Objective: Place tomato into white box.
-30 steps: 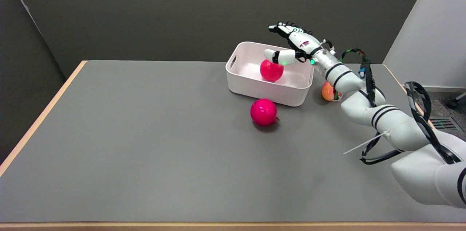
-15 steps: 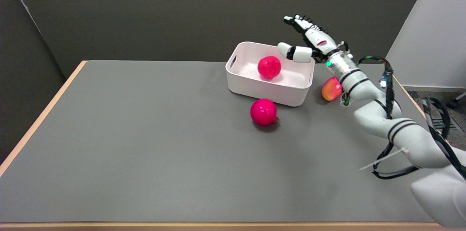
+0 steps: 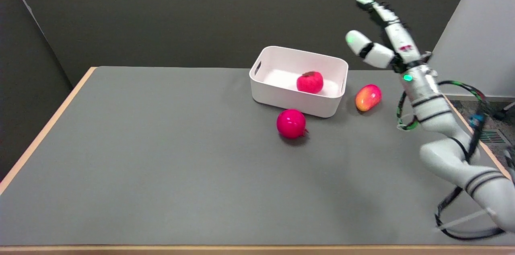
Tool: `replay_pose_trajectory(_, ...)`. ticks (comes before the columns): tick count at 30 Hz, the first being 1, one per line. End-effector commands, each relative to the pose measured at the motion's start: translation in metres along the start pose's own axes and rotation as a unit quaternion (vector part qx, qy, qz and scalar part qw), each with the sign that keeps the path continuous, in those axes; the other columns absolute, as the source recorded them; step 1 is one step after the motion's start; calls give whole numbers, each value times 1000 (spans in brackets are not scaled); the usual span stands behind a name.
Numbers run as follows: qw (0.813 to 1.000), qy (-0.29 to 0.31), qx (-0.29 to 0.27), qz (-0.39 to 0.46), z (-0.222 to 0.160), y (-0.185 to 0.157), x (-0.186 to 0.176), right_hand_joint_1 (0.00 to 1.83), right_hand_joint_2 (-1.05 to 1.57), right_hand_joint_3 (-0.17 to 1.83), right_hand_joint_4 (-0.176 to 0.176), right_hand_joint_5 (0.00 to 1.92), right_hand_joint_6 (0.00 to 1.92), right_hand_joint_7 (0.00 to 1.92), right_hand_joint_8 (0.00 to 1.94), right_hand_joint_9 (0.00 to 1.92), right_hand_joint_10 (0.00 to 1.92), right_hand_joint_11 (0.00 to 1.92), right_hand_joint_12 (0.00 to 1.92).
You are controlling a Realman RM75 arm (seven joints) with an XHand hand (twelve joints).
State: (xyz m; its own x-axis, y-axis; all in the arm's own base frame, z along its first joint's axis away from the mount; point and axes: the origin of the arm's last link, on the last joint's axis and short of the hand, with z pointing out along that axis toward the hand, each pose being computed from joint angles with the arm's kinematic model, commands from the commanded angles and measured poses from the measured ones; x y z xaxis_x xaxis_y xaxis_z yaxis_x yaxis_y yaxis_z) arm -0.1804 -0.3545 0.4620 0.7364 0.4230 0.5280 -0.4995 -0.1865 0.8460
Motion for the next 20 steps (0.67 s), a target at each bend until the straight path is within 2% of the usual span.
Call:
replay_pose_trajectory(1, 973, 212, 51, 71, -123, -29, 88, 215, 650, 800, 86, 168, 364, 166, 249, -1, 537, -1, 938)
replay_pose_trajectory(5, 973, 211, 57, 79, -135, -35, 83, 217, 652, 809, 86, 175, 369, 180, 247, 2, 565, -1, 936)
replay_pose_trajectory(7, 972, 214, 53, 86, -139, -34, 81, 213, 584, 938, 84, 149, 434, 156, 313, 21, 526, -1, 963)
replay_pose_trajectory(9, 971, 216, 48, 89, -141, -33, 80, 224, 647, 819, 85, 176, 378, 181, 256, 4, 563, -1, 947)
replay_pose_trajectory(13, 973, 209, 45, 93, -140, -31, 75, 232, 662, 798, 84, 182, 370, 188, 249, 2, 572, -1, 950)
replay_pose_trajectory(16, 973, 206, 50, 96, -137, -32, 72, 220, 585, 952, 82, 148, 440, 159, 322, 22, 525, -1, 964)
replay_pose_trajectory(20, 973, 205, 53, 96, -135, -33, 71, 222, 585, 952, 82, 148, 440, 159, 322, 22, 520, -1, 964)
